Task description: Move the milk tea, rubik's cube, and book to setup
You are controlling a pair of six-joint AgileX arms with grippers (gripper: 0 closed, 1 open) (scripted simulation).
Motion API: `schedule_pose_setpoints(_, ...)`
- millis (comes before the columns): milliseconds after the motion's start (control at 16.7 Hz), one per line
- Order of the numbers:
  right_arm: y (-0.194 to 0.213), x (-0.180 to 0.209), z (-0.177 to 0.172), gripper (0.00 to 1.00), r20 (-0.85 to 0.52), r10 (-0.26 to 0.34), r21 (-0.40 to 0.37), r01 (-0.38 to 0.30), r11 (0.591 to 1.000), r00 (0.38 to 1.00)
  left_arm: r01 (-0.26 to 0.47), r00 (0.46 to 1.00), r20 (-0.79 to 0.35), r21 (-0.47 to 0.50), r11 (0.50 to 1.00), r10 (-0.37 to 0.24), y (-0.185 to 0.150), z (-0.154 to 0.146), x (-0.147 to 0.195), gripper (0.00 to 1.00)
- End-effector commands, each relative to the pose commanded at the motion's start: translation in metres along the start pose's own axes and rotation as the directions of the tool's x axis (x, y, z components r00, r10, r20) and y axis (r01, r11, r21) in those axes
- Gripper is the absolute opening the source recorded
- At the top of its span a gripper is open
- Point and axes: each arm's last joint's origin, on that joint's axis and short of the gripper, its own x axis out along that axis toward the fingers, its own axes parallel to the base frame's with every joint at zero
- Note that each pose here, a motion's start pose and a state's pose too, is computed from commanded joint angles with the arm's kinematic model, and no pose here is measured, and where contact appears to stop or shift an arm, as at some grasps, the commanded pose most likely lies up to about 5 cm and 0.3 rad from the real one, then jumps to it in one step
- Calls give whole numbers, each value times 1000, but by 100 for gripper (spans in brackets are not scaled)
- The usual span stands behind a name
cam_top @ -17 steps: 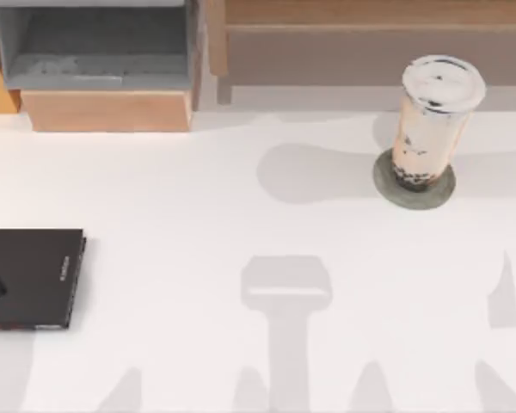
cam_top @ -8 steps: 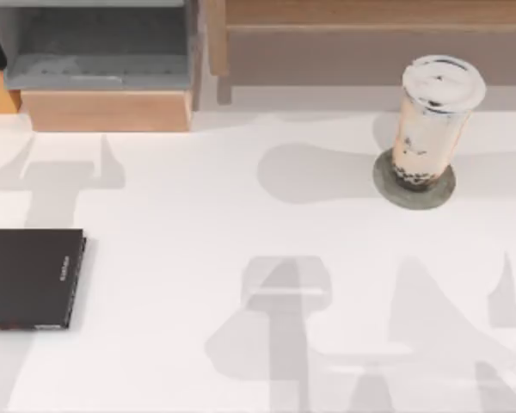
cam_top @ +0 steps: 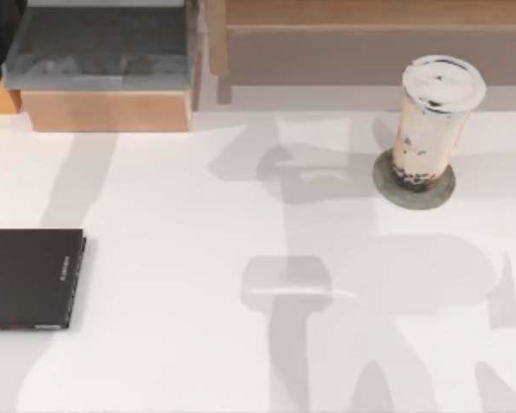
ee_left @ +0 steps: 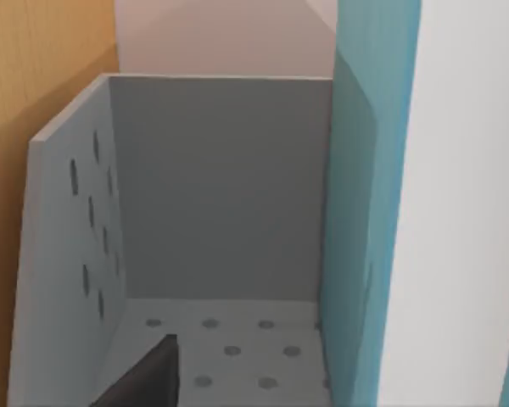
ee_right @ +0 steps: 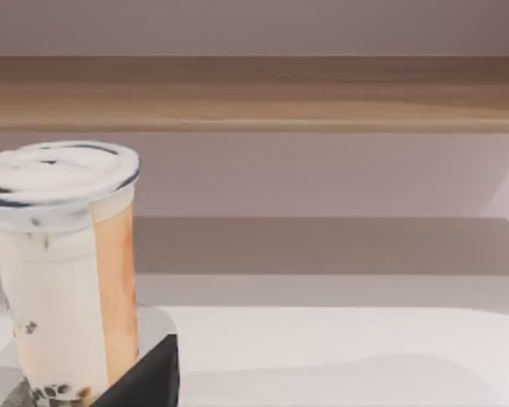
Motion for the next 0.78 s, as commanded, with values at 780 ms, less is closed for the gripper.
schedule_pose_setpoints(780, 0, 0, 0, 100, 0, 0, 0, 0, 1000, 1000, 2, 1000, 20, -2, 1000, -2, -13, -19, 45, 100)
